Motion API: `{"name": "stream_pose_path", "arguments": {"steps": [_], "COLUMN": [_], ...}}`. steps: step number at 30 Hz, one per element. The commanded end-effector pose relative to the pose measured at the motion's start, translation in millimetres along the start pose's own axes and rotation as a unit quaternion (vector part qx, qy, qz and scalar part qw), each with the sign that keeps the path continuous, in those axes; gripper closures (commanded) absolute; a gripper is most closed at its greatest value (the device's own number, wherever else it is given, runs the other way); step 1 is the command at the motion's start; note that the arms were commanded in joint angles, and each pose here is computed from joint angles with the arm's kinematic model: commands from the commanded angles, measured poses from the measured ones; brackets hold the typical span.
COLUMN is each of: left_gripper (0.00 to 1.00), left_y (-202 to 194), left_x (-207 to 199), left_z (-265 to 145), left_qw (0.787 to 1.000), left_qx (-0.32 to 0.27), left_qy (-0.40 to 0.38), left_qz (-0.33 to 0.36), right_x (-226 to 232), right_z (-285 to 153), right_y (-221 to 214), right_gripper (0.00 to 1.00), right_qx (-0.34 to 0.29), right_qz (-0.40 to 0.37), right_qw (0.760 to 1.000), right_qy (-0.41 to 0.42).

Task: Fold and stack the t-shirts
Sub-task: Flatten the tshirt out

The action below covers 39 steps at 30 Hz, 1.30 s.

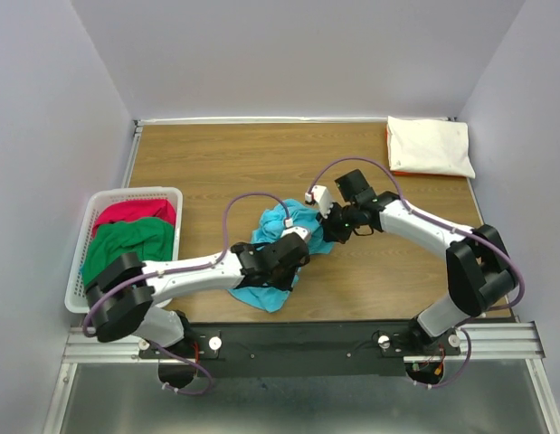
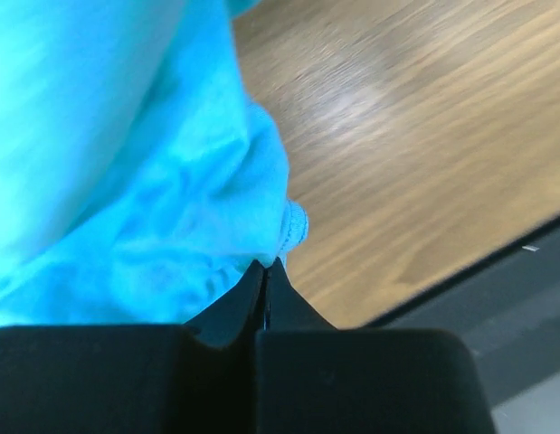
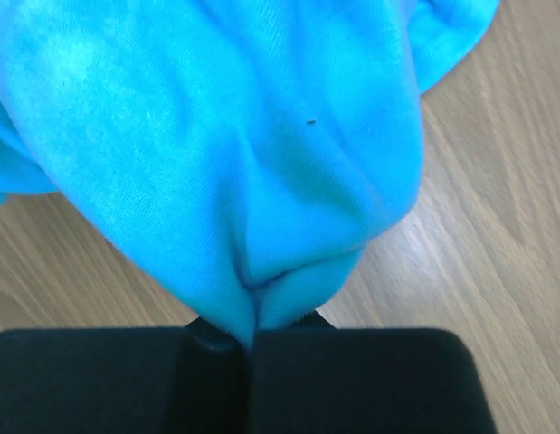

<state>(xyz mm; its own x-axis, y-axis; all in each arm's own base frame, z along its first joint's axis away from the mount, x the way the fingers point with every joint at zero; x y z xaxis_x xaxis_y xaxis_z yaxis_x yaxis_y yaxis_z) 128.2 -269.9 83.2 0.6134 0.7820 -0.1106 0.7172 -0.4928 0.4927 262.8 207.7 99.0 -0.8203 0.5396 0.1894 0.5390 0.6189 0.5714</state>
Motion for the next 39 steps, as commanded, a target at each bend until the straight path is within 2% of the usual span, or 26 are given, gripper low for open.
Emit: {"name": "stream_pose_path", "arguments": {"steps": [1,8,10,11,12,14,15,18,22,27,29,33,34,35,37,39], "left_gripper": [0.98,1.0,1.0,1.0,1.0,1.0,1.0,1.0,1.0,1.0,1.0,1.0,1.0,1.0,1.0,1.0], "left_y": [15.1,8.2,8.6,9.1,10.8,13.0,13.9,17.1,21.0,23.5,24.4,27.3,28.2,28.7,32.6,40.0], "left_x": [2.5,-6.4,-7.7,-7.5,-8.4,-8.1,-6.9,-4.2,-1.2,-1.2,0.5,3.3,4.3,5.9,8.3,10.2], "left_z": [-24.8,-21.0,-19.1,-18.0,-17.1,-16.3,-16.1,-18.2,-22.8,-29.4,-31.5,-35.4,-36.9,-38.1,-43.7,-52.7], "left_qw": [0.998,0.995,0.994,0.994,0.994,0.994,0.994,0.994,0.992,0.99,0.99,0.989,0.988,0.988,0.987,0.984], "left_qx": [-0.062,-0.065,-0.066,-0.066,-0.068,-0.071,-0.072,-0.079,-0.09,-0.098,-0.101,-0.11,-0.114,-0.115,-0.126,-0.147], "left_qy": [-0.016,-0.079,-0.084,-0.083,-0.084,-0.084,-0.083,-0.082,-0.084,-0.101,-0.102,-0.101,-0.1,-0.099,-0.099,-0.101], "left_qz": [-0.004,-0.001,-0.002,-0.002,-0.002,-0.003,-0.003,-0.005,-0.008,-0.011,-0.013,-0.019,-0.019,-0.021,-0.023,-0.024], "right_x": [-1.8,-9.5,-13.5,-14.4,-16.3,-17.2,-18.6,-18.4,-11.7,-1.6,0.6,0.0,-2.3,-4.0,-12.7,-19.3], "right_z": [-7.2,17.5,22.7,23.5,22.6,20.1,18.3,13.8,14.0,20.9,23.3,23.4,21.7,16.5,5.8,-12.6], "right_y": [-14.5,-46.8,-52.3,-53.7,-52.9,-51.9,-51.6,-53.2,-60.6,-70.8,-73.3,-71.9,-71.1,-67.8,-62.0,-50.6], "right_gripper": [0.96,0.95,0.93,0.88,0.76,0.62,0.51,0.44,0.44,0.45,0.51,0.73,0.85,0.9,0.97,0.99], "right_qx": [0.008,0.064,0.071,0.073,0.069,0.064,0.061,0.058,0.061,0.073,0.08,0.083,0.084,0.08,0.073,0.05], "right_qz": [0.012,0.031,0.05,0.058,0.065,0.074,0.076,0.077,0.087,0.107,0.115,0.118,0.116,0.11,0.098,0.081], "right_qw": [1.0,0.997,0.995,0.995,0.995,0.994,0.994,0.995,0.993,0.988,0.986,0.985,0.986,0.988,0.992,0.995], "right_qy": [0.015,0.03,0.038,0.04,0.042,0.043,0.041,0.035,0.05,0.086,0.095,0.096,0.087,0.076,0.045,0.018]}}
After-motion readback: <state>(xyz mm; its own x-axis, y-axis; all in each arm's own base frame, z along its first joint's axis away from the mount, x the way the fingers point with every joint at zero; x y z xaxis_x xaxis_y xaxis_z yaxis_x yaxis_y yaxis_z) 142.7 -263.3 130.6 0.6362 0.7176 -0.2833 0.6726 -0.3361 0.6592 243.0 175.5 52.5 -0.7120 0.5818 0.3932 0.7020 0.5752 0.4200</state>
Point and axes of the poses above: each gripper's point midway between its finger pads, its own z axis out along the fingers, its own x axis along the line the jaws close on, y = z × x, the point moved 4 cm from there along -z, back along the fingers, and after that the axes turned 11 degrees about z, right-handed, at the moved point
